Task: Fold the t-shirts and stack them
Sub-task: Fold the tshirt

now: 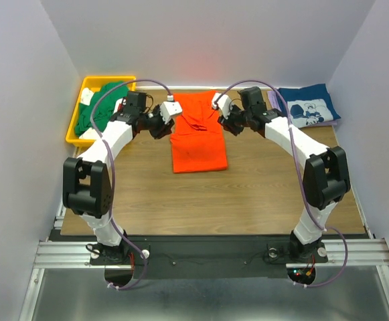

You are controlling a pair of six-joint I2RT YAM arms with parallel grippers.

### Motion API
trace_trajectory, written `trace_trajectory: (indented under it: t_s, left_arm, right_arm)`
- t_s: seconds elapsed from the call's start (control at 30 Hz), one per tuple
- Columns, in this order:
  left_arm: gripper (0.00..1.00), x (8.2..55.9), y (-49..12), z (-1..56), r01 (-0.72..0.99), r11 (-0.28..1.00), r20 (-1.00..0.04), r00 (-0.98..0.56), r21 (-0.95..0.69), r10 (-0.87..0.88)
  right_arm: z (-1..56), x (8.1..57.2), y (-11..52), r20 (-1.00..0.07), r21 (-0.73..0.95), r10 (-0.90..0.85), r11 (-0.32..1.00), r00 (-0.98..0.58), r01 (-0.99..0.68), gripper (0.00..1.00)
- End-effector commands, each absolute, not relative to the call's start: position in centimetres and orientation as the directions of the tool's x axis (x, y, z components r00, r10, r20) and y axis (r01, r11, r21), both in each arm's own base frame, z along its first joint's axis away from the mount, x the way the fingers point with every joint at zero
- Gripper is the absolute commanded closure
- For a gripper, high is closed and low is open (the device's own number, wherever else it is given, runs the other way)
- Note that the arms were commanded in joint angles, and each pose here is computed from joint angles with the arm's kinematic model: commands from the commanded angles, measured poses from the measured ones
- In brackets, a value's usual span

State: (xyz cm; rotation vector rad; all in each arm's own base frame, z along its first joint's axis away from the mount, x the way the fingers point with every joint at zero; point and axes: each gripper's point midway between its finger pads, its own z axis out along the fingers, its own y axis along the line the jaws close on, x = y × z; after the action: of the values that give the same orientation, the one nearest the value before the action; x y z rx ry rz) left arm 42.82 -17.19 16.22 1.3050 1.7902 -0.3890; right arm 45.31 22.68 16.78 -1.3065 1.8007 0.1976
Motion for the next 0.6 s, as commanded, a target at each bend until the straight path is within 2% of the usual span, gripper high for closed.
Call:
trace_trajectory:
  t_s: [0.0, 0.13, 0.27, 0.37, 0.57]
  left_arm:
    - [0.55, 37.1, -18.3, 14.5, 0.923, 0.383, -0.798, -0.197, 0.046, 0.57]
    - [0.54, 35.1, -17.8, 11.0, 0.933, 0.351, -0.746, -0.178, 0.079, 0.641]
    - [0.54, 34.9, -18.0, 9.4, 0.932, 0.336, -0.714, -0.143, 0.136, 0.685]
    - [0.53, 35.1, -18.1, 8.5, 0.928, 0.313, -0.68, -0.097, 0.203, 0.726]
    - [0.5, 33.6, -19.1, 6.7, 0.929, 0.185, -0.601, 0.049, 0.321, 0.797]
  right_arm:
    - [12.8, 40.1, 24.1, -0.724, 0.021, -0.594, 0.489, -0.351, -0.872, 0.6]
    - [10.4, 38.3, 25.2, -0.689, 0.197, -0.537, 0.508, -0.487, -0.839, 0.62]
    - [8.4, 37.9, 25.8, -0.648, 0.288, -0.511, 0.523, -0.565, -0.802, 0.63]
    - [7.0, 37.8, 25.4, -0.623, 0.287, -0.529, 0.531, -0.577, -0.797, 0.63]
    - [3.2, 35.0, 23.1, -0.555, 0.235, -0.634, 0.502, -0.539, -0.832, 0.63]
